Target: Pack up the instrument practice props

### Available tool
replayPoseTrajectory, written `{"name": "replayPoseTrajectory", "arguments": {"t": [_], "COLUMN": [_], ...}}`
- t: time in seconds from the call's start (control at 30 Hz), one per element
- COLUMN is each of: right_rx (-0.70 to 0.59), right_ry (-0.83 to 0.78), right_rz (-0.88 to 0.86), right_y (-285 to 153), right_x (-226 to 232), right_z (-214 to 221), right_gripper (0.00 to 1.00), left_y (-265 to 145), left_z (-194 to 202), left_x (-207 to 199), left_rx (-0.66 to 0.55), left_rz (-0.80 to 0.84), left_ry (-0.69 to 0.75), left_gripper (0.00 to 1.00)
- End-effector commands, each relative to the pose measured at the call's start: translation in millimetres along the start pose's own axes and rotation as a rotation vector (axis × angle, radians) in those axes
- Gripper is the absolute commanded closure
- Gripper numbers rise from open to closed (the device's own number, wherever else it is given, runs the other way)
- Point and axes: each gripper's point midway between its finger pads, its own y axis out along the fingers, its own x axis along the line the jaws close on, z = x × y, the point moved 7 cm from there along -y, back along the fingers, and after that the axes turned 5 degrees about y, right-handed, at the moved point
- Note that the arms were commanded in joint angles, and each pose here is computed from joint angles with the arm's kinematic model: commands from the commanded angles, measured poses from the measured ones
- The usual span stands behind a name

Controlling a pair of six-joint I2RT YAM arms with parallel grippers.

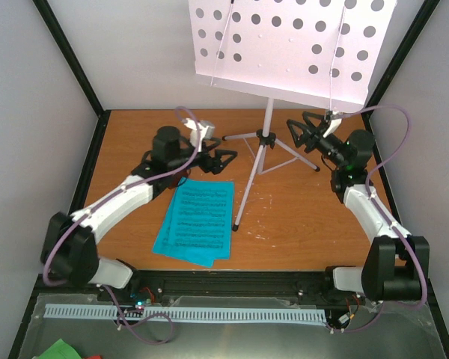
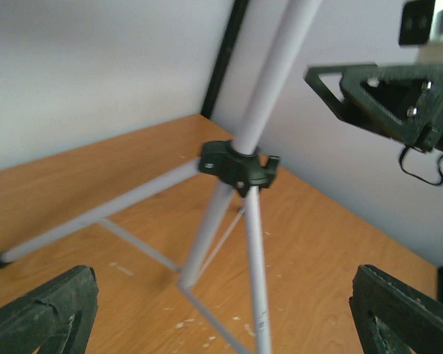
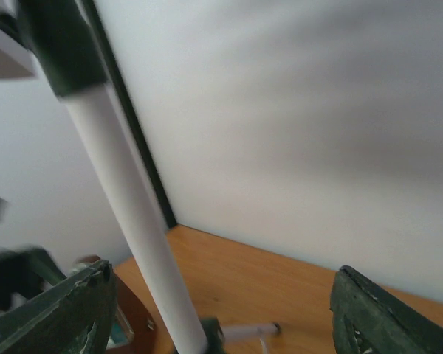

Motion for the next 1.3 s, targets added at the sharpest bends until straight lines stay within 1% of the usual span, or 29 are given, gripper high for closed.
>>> {"name": "replayPoseTrajectory", "arguments": {"t": [0.0,0.1,0.3,0.4,0.47,0.63,0.93,1.1,1.2,1.27], "right_rx": [-0.042,-0.017,0.031,0.062,0.082,0.102,0.148,0.167,0.167,0.165], "right_ry": [-0.008,-0.009,-0.029,-0.034,-0.032,-0.039,-0.049,-0.059,-0.060,-0.061], "right_rz": [-0.256,-0.323,-0.415,-0.467,-0.493,-0.538,-0.569,-0.560,-0.565,-0.566], "right_y": [17,33,61,69,74,81,90,92,90,88], "right_x": [25,27,33,36,37,41,44,45,48,51], "right_z": [-37,-44,-53,-55,-56,-64,-70,-69,-72,-74], "right_gripper": [0.22,0.22,0.25,0.29,0.34,0.45,0.59,0.74,0.87,0.94], "left_y": [45,67,91,97,101,112,122,123,124,123], "left_z": [0,9,32,39,43,48,52,53,55,54], "left_x": [-12,-14,-5,-4,-2,3,7,8,9,9], "left_rx": [0.042,0.088,0.168,0.187,0.196,0.226,0.238,0.240,0.246,0.244], "left_rz": [0.127,0.175,0.214,0.236,0.244,0.269,0.279,0.280,0.277,0.271], "left_ry": [-0.048,-0.062,-0.100,-0.108,-0.110,-0.113,-0.105,-0.099,-0.098,-0.089], "left_gripper": [0.09,0.10,0.14,0.17,0.21,0.39,0.62,0.77,0.90,0.97]}}
